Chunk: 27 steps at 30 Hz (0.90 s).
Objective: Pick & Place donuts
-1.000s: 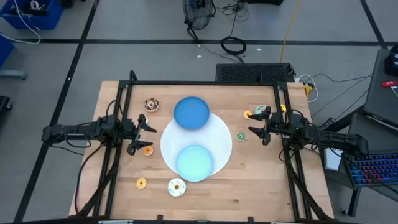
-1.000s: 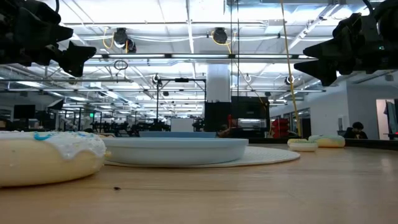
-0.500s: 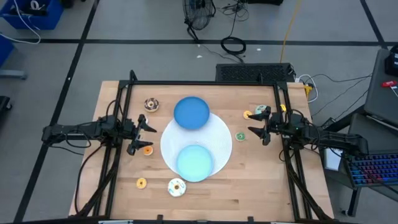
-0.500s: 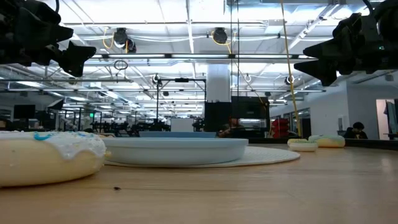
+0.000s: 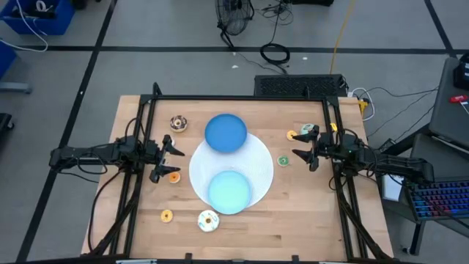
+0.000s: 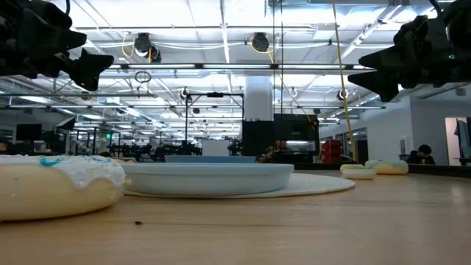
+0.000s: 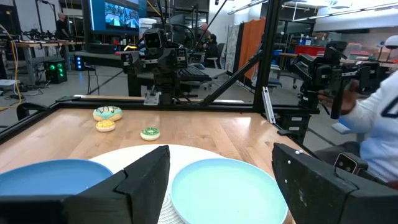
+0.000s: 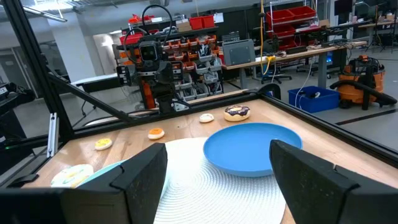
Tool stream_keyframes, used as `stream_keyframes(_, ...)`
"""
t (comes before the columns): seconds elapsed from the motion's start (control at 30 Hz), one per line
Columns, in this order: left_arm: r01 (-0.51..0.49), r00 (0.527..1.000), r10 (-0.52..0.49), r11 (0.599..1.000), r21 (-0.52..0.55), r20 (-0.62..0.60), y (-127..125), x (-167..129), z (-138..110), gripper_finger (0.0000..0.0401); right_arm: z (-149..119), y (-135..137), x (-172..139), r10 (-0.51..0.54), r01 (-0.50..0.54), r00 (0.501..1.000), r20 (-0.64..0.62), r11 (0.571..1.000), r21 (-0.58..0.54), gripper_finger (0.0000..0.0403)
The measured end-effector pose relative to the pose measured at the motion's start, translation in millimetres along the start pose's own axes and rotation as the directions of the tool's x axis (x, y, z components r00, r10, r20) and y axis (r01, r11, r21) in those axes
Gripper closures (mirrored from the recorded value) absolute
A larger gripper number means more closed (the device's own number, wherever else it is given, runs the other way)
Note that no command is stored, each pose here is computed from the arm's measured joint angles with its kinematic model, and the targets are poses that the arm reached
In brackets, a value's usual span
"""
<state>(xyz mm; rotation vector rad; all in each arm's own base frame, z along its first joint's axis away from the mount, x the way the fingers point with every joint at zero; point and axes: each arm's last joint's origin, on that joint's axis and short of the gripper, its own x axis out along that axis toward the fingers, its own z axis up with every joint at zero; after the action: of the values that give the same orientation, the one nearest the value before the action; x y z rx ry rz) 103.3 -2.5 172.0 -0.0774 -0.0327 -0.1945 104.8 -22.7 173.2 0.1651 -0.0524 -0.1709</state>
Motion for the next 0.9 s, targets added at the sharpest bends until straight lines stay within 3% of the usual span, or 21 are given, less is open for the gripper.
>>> stream_keyframes(0.2, 0.0, 1.0, 0.0, 1.0, 0.0, 0.0, 0.0, 0.0, 0.0, 0.0125, 1.2, 0.3, 0.0, 0.005, -0.005, 1.0, 0.013, 1.0, 0.004, 0.0133)
stream_keyframes(0.4, 0.0, 1.0, 0.0, 1.0, 0.0, 0.0, 0.0, 0.0, 0.0, 0.0122, 0.5, 0.1, 0.1, 0.002, -0.003, 1.0, 0.005, 0.985, 0.174, 0.0133)
stream_keyframes(0.67, 0.0, 1.0, 0.0, 1.0, 0.0, 0.0, 0.0, 0.0, 0.0, 0.0123, -0.1, -0.1, 0.3, -0.001, 0.001, 1.0, 0.0, 0.987, 0.159, 0.0133)
stream_keyframes(0.9, 0.0, 1.0, 0.0, 1.0, 0.0, 0.0, 0.0, 0.0, 0.0, 0.0122, -3.9, -1.4, 0.8, -0.038, 0.045, 0.999, -0.037, 0.972, 0.231, 0.0133)
